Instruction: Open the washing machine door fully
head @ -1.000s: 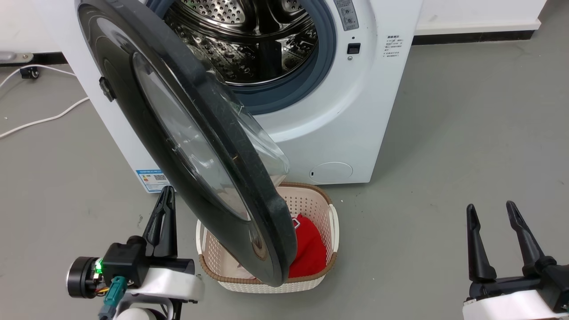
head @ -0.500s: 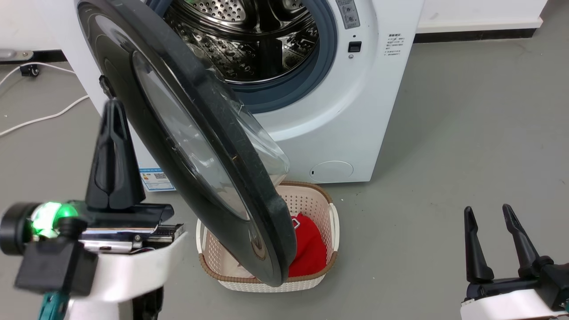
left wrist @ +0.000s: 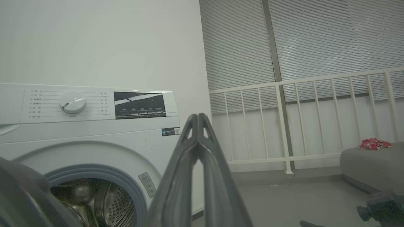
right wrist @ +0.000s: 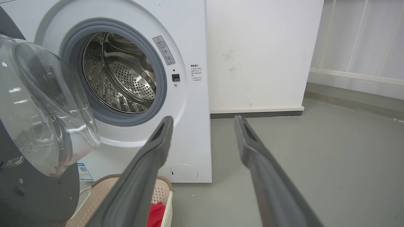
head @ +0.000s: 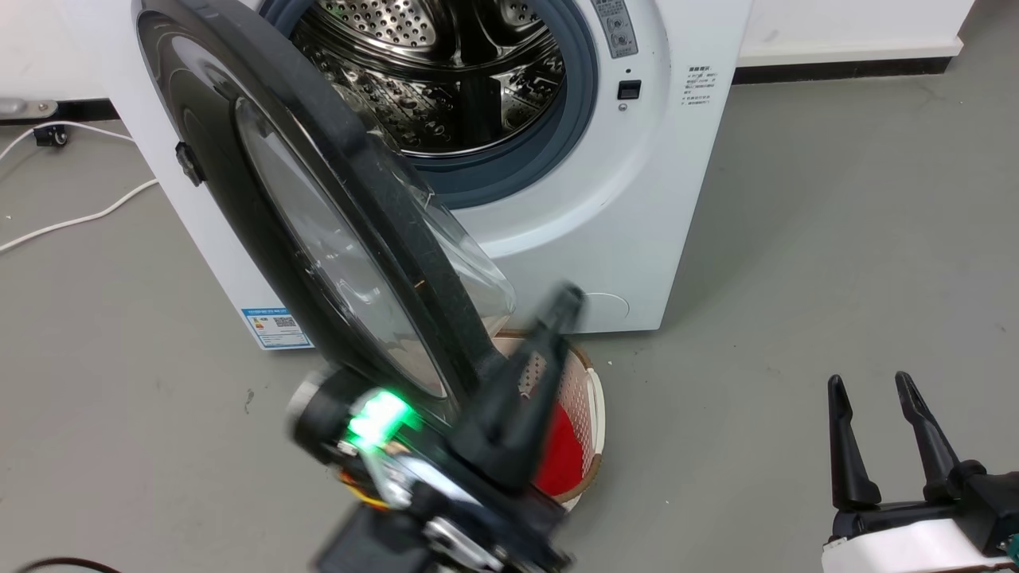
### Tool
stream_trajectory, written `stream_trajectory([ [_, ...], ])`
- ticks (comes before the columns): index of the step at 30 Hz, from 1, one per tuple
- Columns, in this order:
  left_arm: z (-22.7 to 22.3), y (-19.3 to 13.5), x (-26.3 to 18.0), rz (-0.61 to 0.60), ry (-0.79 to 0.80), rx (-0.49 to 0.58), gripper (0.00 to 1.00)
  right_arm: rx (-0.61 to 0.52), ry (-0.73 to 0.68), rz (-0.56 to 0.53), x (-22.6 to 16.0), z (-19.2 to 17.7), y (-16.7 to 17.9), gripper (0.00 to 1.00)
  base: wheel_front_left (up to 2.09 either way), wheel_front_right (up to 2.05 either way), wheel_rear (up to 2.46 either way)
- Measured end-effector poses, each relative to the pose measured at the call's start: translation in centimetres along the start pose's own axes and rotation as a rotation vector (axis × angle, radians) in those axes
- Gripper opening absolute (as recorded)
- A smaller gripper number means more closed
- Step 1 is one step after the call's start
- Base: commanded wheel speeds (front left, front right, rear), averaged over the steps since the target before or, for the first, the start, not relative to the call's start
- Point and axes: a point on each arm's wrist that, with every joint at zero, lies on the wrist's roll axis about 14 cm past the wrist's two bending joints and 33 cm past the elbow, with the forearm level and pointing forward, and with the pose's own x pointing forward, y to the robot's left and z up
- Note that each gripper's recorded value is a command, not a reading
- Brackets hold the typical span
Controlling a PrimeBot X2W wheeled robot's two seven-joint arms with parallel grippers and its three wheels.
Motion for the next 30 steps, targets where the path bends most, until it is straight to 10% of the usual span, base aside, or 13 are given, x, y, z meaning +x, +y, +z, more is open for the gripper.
stream_trajectory([
  [14, -12.8, -3.7, -8.5, 0.011, 0.580, -0.195, 0.00, 0.033, 0.023, 0.004, -0.3, -0.8, 0.3, 1.00, 0.00, 0.00, 0.00],
  [30, -17.5, -0.4, -9.0, 0.157, 0.657, -0.193, 0.00, 0.064, 0.044, -0.005, -0.4, -1.5, 0.3, 1.00, 0.00, 0.00, 0.00],
])
